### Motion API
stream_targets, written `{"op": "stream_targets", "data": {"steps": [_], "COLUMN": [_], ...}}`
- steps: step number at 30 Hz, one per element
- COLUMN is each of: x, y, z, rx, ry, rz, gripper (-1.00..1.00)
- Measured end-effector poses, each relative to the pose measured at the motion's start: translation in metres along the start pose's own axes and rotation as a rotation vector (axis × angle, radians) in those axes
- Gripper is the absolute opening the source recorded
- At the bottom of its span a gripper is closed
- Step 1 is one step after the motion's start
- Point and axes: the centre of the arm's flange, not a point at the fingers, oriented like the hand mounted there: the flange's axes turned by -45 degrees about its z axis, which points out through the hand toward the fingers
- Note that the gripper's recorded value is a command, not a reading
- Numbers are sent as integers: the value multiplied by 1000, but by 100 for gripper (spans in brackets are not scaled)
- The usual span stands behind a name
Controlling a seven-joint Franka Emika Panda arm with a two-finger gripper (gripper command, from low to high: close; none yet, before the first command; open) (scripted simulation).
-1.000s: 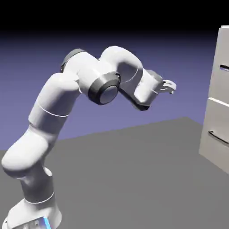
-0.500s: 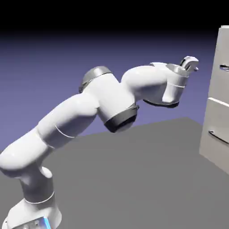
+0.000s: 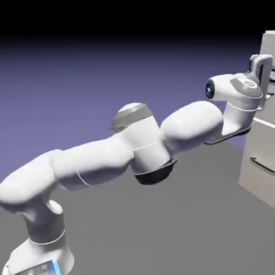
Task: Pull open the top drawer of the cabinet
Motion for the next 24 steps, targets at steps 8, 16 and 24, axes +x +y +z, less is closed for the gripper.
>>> {"op": "stream_targets", "data": {"steps": [8,16,24], "x": [1,1,1], "y": [10,9,8], "z": [19,-13,-60], "rx": [-11,-8,-8], "ry": [3,4,4], "rz": [-3,-3,-3], "gripper": [-100,-100,-100]}}
